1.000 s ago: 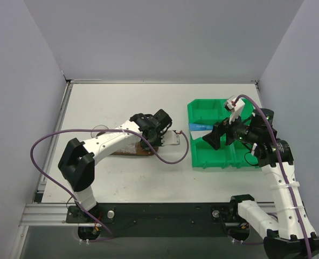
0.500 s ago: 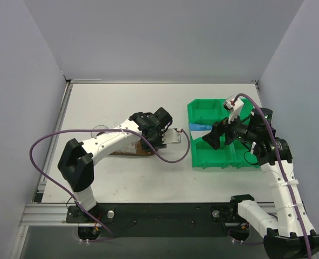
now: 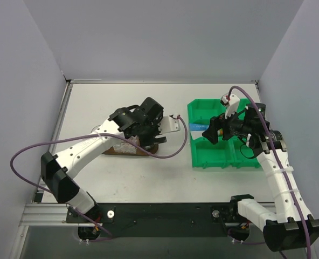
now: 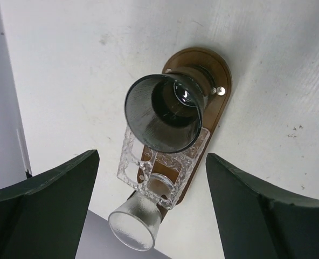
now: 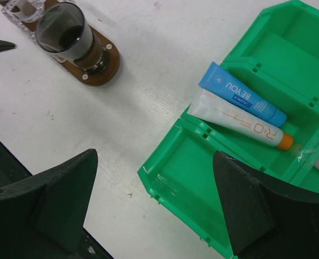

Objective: Prepare toiletry sets of a toothbrush and toothpaste on the tray

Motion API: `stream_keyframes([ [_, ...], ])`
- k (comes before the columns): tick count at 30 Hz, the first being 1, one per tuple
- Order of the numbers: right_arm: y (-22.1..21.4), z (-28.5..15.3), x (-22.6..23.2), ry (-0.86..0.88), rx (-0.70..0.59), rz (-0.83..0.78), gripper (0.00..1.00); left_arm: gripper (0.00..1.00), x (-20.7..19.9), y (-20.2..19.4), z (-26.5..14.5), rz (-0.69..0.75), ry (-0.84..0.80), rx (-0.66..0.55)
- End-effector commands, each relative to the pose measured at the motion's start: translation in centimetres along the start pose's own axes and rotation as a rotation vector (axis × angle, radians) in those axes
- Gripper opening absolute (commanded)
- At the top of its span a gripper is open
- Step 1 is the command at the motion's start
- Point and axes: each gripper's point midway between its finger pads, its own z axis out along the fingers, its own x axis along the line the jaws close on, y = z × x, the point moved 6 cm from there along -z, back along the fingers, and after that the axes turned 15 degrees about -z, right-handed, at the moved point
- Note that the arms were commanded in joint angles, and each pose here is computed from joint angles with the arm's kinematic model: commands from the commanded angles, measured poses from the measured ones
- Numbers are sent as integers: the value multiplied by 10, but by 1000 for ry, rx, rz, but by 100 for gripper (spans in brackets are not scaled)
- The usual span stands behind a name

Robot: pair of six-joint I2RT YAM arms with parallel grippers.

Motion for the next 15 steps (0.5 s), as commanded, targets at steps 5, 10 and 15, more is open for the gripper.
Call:
stream_keyframes([
  [5, 6, 36, -22, -193, 169, -97, 81, 92, 36, 13, -85, -278, 87, -359],
  [10, -2, 72, -29, -239, 300, -156, 79, 92, 50, -1, -103, -398, 110, -469],
  [15, -10, 114, -30, -277, 395, -214, 78, 92, 65, -19, -117, -469, 143, -525],
])
